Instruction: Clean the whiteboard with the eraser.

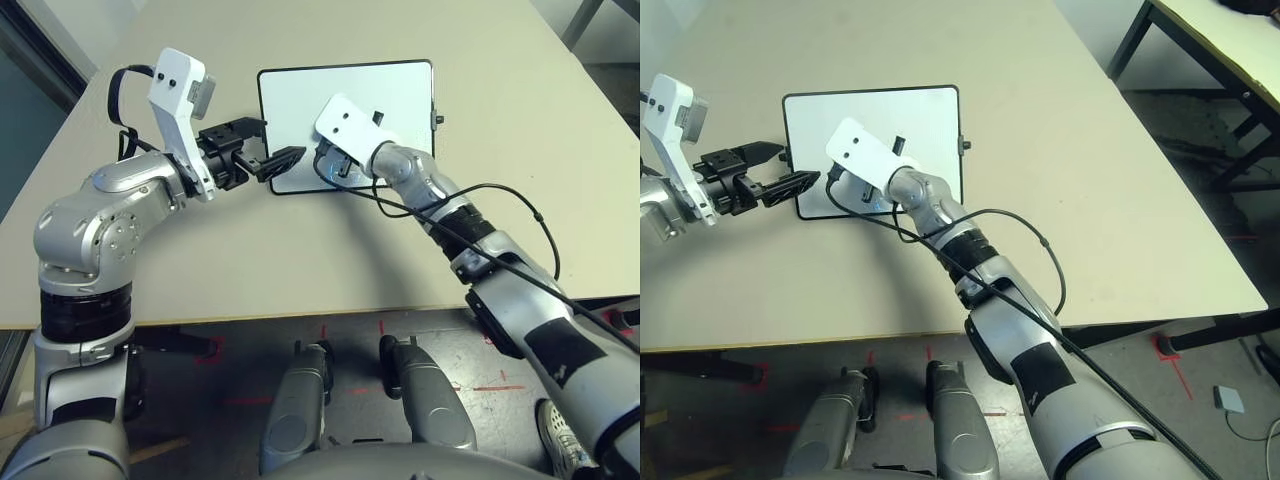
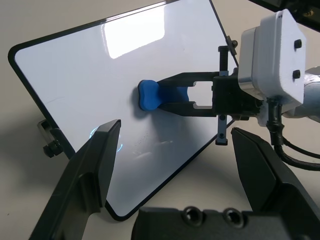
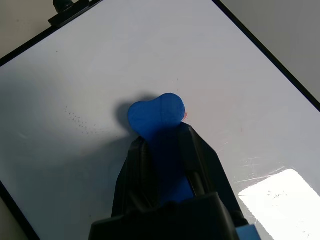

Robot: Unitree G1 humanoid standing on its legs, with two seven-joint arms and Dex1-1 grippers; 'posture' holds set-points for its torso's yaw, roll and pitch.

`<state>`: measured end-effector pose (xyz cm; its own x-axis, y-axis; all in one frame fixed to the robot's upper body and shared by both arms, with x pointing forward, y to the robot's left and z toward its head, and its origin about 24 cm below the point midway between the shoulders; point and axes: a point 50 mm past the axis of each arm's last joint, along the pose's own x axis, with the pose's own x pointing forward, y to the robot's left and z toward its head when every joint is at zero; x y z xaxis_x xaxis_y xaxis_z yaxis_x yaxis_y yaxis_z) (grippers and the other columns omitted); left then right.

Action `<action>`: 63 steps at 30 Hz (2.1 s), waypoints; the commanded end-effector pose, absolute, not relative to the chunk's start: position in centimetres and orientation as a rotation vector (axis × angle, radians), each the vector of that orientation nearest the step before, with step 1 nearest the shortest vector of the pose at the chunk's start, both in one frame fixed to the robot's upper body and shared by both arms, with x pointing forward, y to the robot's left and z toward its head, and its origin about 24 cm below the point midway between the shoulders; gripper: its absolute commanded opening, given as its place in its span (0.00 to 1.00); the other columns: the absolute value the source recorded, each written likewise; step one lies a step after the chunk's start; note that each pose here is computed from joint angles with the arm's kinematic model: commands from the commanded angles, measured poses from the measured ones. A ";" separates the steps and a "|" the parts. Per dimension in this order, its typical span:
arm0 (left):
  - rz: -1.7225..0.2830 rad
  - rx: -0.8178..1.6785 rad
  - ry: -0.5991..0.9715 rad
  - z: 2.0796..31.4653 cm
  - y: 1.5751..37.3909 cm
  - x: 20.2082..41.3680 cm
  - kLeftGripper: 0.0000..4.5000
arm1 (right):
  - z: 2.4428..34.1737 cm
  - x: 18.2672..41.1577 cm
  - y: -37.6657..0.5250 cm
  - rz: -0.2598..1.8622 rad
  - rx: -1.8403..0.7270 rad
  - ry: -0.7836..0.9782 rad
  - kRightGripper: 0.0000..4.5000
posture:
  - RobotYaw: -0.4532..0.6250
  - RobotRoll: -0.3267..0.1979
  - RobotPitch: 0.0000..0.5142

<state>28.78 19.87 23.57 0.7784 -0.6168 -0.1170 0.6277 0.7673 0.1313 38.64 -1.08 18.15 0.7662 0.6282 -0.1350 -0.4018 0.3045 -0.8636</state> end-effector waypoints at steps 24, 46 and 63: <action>-0.688 0.160 0.063 22.6 20.8 29.0 1.00 | 12.0 37.5 -2.3 0.763 -1.023 -0.001 0.17 | 0.55 0.62 0.46; -0.704 0.167 0.049 23.8 19.7 28.8 1.00 | 18.9 40.3 -2.0 0.608 -0.943 -0.143 0.17 | 0.55 0.62 0.45; -0.697 0.159 0.055 23.6 19.6 28.6 1.00 | 15.4 39.0 -1.7 0.702 -0.969 -0.072 0.17 | 0.55 0.62 0.47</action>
<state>28.84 19.71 23.73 0.7766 -0.6229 -0.0945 0.6300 0.7660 0.1279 38.29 0.21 18.54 0.7422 0.6613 -0.1086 -0.4488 0.3702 -0.8133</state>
